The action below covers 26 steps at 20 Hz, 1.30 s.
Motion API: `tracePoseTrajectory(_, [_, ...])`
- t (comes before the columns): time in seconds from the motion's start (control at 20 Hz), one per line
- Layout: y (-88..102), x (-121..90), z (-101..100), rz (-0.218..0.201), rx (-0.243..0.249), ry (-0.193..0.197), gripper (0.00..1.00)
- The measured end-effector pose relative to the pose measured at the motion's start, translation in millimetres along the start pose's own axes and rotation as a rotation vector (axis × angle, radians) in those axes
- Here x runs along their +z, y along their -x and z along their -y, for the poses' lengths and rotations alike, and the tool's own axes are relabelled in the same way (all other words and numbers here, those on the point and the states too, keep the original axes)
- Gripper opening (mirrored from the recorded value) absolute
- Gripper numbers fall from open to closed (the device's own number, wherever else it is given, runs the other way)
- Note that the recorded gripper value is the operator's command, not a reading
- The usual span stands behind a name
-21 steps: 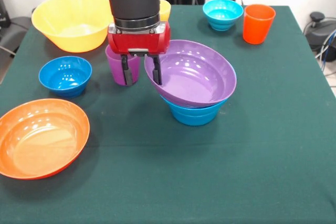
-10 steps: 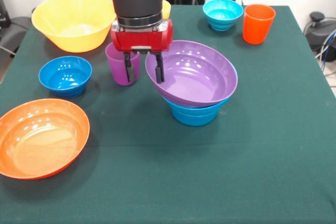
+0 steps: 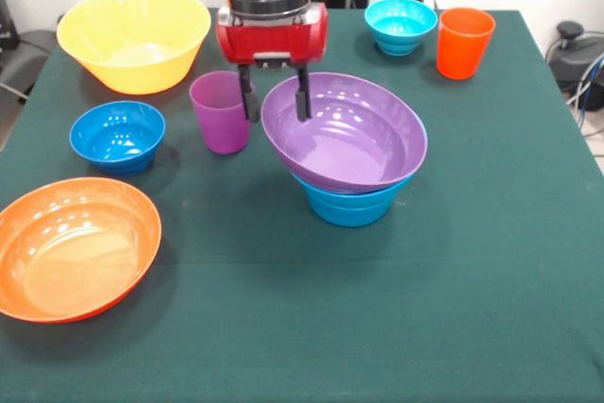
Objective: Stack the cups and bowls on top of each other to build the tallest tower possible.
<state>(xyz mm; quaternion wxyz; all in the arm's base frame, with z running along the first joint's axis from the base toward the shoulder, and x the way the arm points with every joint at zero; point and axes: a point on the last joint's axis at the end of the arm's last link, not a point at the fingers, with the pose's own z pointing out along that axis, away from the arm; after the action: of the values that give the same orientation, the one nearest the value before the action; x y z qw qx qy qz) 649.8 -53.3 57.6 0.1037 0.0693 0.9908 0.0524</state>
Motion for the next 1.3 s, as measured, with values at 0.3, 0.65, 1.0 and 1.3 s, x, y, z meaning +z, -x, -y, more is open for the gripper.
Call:
tracePoseTrajectory(0.3, [-4.8, -9, -6, -0.009, 0.007, 0.006, 1.00])
tracePoseTrajectory(0.65, [-6.5, -16, -7, -0.008, 0.002, 0.002, 1.00])
tracePoseTrajectory(1.0, [-7.8, -15, -7, -0.011, 0.003, 0.004, 1.00])
tracePoseTrajectory(1.3, [-9.1, -13, -7, -0.015, 0.005, 0.006, 1.00])
